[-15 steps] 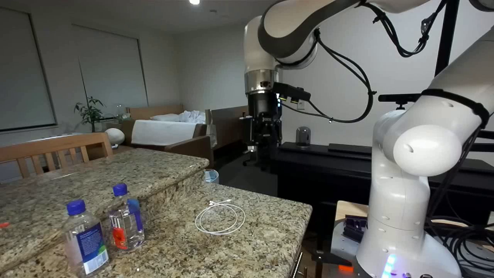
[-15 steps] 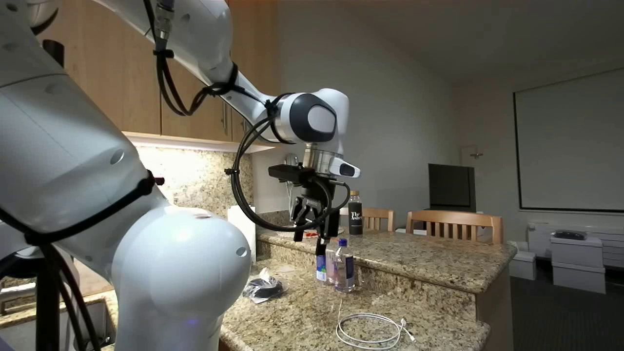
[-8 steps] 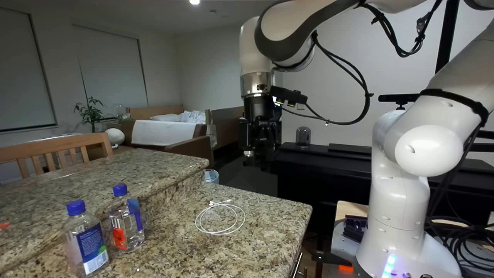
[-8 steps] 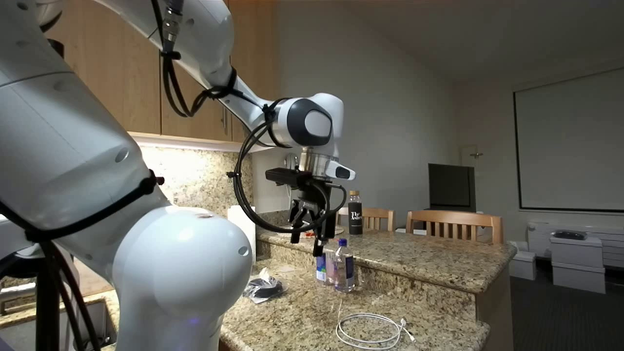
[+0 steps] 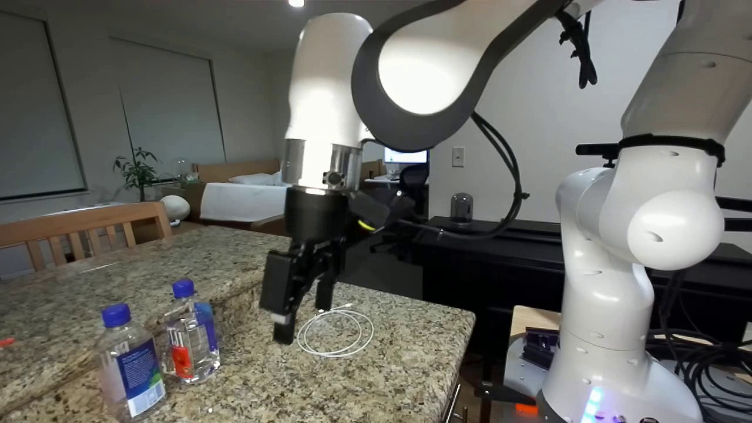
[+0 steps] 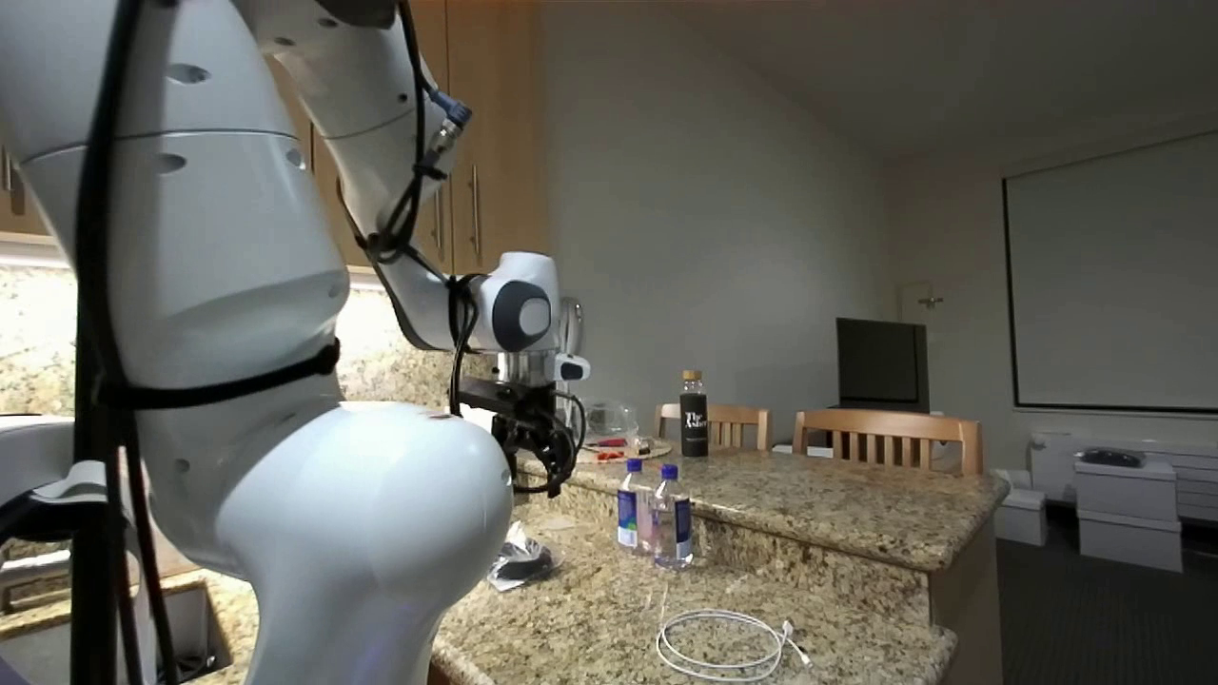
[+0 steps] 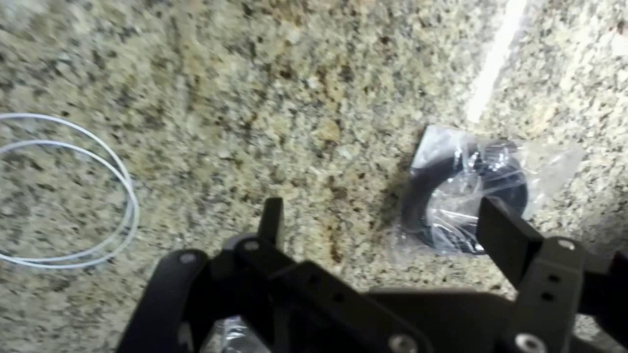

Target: Move the black object in the plastic

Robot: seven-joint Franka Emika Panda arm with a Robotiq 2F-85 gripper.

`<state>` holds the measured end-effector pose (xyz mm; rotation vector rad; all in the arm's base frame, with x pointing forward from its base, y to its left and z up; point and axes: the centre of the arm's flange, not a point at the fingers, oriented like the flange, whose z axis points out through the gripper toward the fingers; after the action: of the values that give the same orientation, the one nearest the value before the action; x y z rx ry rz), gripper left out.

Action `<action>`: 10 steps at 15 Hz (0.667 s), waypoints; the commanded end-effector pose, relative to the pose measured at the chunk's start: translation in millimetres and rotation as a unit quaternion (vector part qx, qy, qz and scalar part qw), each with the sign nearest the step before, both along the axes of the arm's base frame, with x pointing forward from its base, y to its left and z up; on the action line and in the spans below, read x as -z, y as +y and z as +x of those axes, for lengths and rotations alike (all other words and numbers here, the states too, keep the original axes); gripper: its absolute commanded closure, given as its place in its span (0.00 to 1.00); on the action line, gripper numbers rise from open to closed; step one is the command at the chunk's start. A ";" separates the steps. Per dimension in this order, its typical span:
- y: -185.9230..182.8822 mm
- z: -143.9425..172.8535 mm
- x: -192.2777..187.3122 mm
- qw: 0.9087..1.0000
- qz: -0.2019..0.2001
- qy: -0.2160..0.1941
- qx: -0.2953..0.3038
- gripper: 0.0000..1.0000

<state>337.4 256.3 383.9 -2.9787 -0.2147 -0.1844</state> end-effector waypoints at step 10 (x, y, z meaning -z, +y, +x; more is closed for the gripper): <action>102.8 3.3 4.2 0.995 -0.020 -0.035 -0.096 0.00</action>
<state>350.7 335.5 361.5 -2.9825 -0.4045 -0.1601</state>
